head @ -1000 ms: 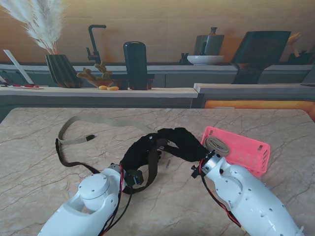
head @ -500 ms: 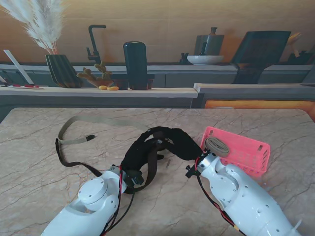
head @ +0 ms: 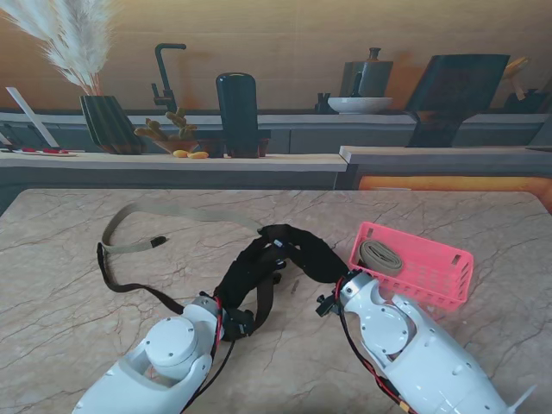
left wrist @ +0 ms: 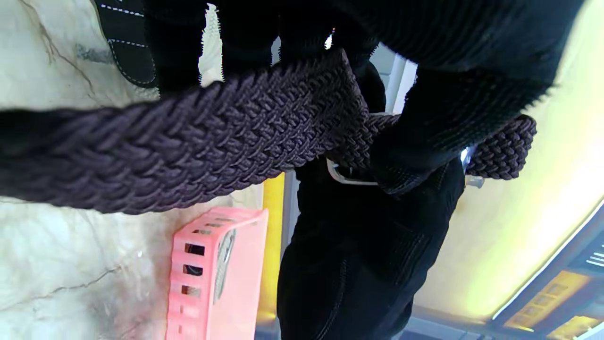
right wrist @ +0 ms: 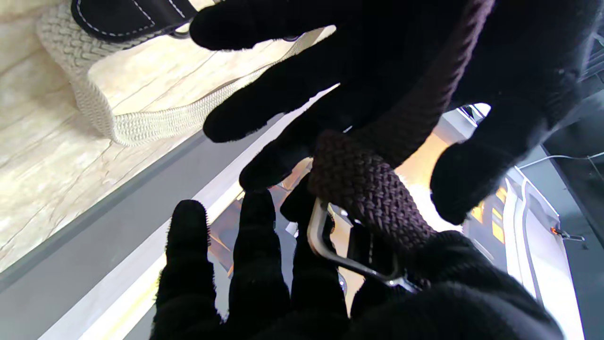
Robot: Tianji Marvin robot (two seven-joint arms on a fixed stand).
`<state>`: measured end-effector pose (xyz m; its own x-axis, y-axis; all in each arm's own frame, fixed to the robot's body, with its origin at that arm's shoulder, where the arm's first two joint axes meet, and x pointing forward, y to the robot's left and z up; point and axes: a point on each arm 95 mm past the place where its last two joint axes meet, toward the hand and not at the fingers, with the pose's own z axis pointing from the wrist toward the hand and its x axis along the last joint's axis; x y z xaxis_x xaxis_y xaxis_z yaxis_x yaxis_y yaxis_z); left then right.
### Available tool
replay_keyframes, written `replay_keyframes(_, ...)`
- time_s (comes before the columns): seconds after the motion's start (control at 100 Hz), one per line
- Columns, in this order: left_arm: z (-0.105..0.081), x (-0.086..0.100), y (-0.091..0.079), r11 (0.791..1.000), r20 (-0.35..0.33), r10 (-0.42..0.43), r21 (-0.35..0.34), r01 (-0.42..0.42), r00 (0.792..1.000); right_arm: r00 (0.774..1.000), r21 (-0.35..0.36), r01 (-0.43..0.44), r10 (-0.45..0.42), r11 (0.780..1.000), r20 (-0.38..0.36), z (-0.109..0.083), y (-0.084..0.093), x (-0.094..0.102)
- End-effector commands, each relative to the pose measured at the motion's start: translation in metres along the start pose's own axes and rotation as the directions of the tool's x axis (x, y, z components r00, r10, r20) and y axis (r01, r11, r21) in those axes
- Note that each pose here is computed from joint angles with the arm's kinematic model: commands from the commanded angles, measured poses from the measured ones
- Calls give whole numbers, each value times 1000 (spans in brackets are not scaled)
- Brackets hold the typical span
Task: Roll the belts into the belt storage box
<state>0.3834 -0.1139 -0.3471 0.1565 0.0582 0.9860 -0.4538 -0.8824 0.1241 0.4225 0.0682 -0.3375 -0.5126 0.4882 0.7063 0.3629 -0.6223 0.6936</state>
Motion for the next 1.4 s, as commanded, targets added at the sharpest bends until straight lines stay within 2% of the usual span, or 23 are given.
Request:
replay_keyframes(0.0,3,7,8,999,-30,26,-23,-26,999,1000,34,-7,7,999,4,2,-12,1)
replay_keyframes(0.19,2,7,11,997,-50,79,-9,-79,996,999,58,-32,32,998,8,7,-19,3)
replay_keyframes(0.54,1,9,20,996,-72,45,84,-39,996,997,74,-73,71,995,21,12,-27,3)
replay_keyframes(0.72,2,9,20,991,-88,76,113,-66,993,995,57,-90,88,994,46,9,-25,3)
replay_keyframes(1.04,7,9,13,969,-91,206,158,-190,974,990,-10,-84,84,996,113,-4,-7,3)
replay_keyframes(1.25,8,7,11,960,-75,251,144,-238,965,987,-23,-87,90,996,133,-10,5,5)
replay_keyframes(1.32,9,6,9,949,-66,297,133,-287,952,984,-31,-96,99,995,145,-11,8,7)
replay_keyframes(1.39,10,6,8,928,-61,360,128,-350,931,982,-58,-104,112,993,155,-11,10,9)
